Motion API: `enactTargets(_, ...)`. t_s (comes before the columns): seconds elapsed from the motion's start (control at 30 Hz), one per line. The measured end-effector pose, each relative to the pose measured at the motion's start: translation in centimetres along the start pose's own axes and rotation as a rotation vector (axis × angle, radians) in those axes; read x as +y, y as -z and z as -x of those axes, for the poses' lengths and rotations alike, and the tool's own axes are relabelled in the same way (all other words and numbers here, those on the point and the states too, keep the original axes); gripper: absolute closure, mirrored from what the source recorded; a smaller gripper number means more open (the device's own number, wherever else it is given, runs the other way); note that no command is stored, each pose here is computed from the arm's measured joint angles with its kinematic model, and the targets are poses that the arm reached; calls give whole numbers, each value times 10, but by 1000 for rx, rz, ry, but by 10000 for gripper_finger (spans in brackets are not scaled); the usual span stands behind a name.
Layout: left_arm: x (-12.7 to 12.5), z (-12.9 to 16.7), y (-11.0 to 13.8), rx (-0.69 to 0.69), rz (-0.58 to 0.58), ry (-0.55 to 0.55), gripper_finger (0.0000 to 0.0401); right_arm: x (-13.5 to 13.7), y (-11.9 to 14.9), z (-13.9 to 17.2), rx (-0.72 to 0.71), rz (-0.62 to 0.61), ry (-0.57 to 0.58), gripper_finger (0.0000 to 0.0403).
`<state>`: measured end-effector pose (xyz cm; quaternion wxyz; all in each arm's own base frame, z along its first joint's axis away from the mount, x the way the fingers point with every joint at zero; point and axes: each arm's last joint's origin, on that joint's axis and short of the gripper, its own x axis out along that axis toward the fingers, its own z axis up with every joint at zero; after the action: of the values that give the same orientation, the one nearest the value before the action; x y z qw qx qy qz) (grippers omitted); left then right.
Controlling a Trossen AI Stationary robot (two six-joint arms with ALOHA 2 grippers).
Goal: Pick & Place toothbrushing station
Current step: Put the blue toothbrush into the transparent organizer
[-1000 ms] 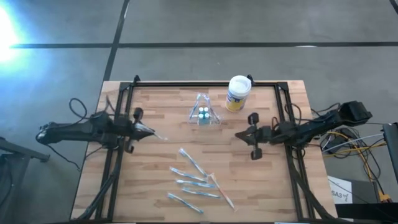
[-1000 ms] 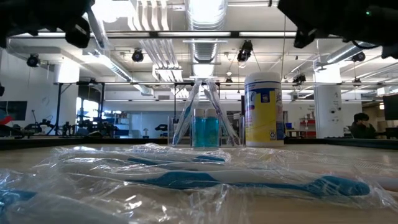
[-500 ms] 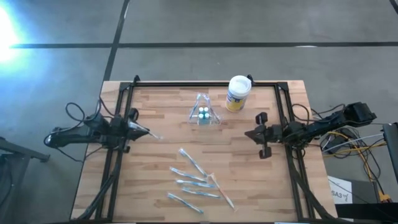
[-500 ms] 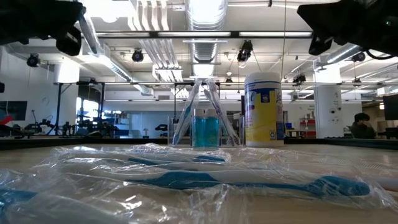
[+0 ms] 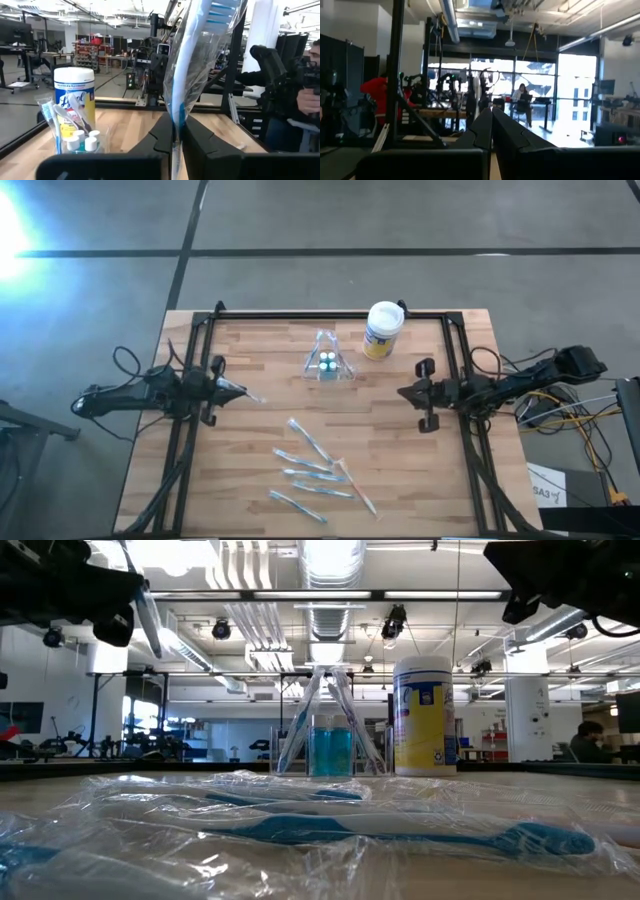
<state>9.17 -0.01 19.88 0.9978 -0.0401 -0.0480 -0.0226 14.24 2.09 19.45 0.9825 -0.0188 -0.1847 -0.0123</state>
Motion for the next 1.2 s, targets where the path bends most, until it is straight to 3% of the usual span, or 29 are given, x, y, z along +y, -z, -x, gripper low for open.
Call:
enactTargets(0.67,0,4,-9,0,-16,-37,377,-6,-12,23,74,13,-8,394)
enactTargets(0.9,4,3,-13,-39,-55,-196,380,-6,-12,23,71,43,-10,394)
enactTargets(1.2,2,-5,-79,-136,-204,-268,380,-6,-17,23,22,59,-4,394)
